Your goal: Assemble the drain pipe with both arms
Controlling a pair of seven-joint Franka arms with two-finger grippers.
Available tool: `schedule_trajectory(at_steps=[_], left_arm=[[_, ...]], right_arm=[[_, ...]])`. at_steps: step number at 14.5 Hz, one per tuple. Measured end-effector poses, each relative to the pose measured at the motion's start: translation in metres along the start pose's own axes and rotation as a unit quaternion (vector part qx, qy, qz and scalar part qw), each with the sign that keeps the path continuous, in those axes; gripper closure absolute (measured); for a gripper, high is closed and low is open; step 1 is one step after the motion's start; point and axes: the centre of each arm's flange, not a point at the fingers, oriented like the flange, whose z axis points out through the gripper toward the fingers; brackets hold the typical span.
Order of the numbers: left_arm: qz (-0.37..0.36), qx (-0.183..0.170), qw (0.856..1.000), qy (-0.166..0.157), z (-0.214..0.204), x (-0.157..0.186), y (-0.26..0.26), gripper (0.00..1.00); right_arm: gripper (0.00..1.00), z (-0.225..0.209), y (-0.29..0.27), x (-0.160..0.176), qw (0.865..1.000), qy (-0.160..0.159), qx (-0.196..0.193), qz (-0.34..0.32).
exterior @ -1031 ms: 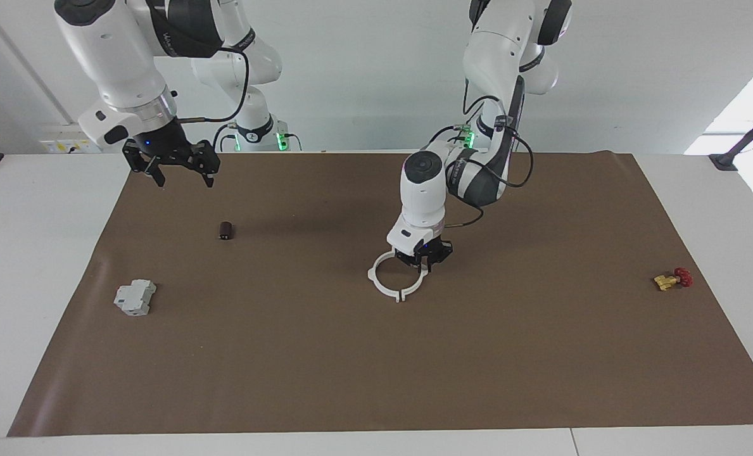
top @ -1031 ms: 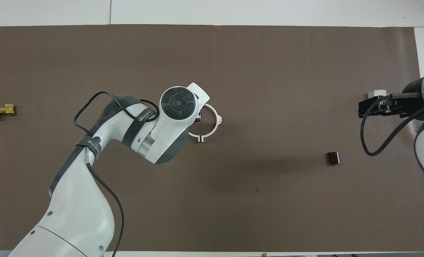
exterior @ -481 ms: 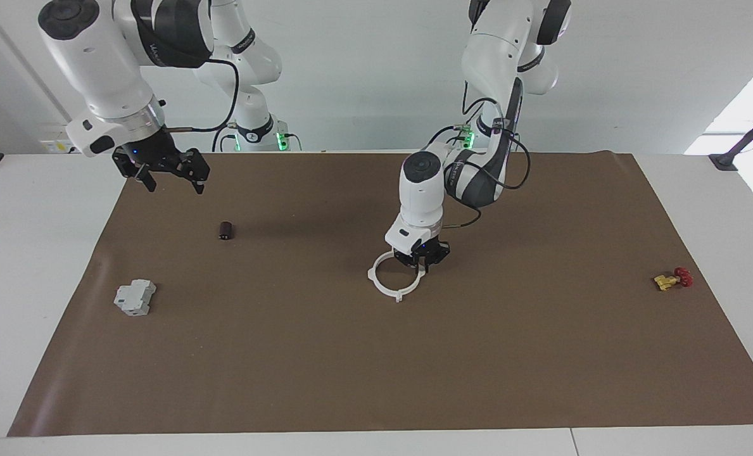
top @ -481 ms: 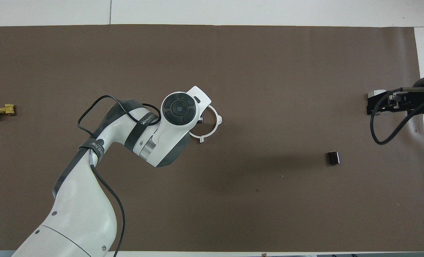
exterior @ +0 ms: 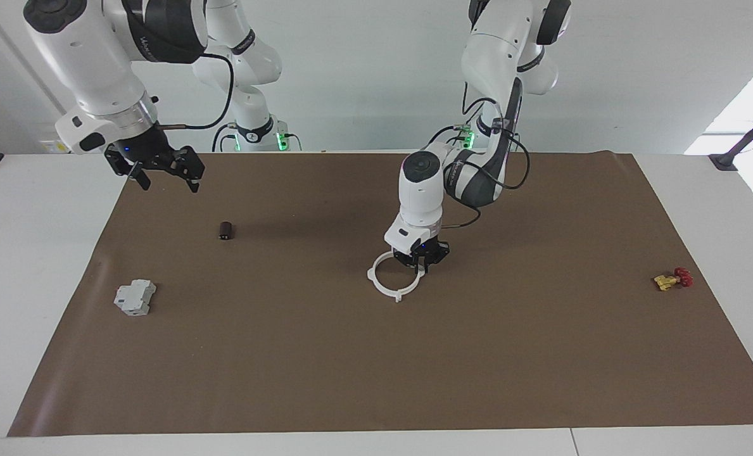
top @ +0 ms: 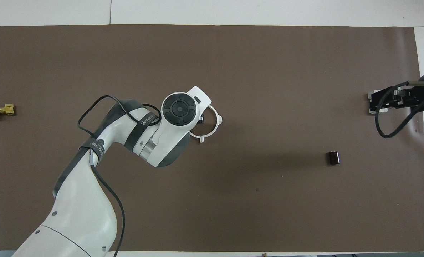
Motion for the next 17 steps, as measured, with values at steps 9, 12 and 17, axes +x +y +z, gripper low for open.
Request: schedule_trajectory(at_steps=[9,12,17], left_arm=[[0.001,0.0,1.0,0.001,-0.0001,-0.0002,0.0003,0.81],[0.002,-0.002,1.0,0.004,-0.0006,0.0004,0.0008,0.81],[0.0,-0.005,1.0,0.008,-0.001,0.001,0.0013,0.66]], right_arm=[[0.0,-0.0047,0.0083,0.0032,1.0,0.008,0.003,0.0],[0.0,-0.0051,0.008,0.004,1.0,0.01,0.003,-0.01],[0.0,-0.0052,0.0075,0.0041,1.0,0.011,0.003,-0.011]])
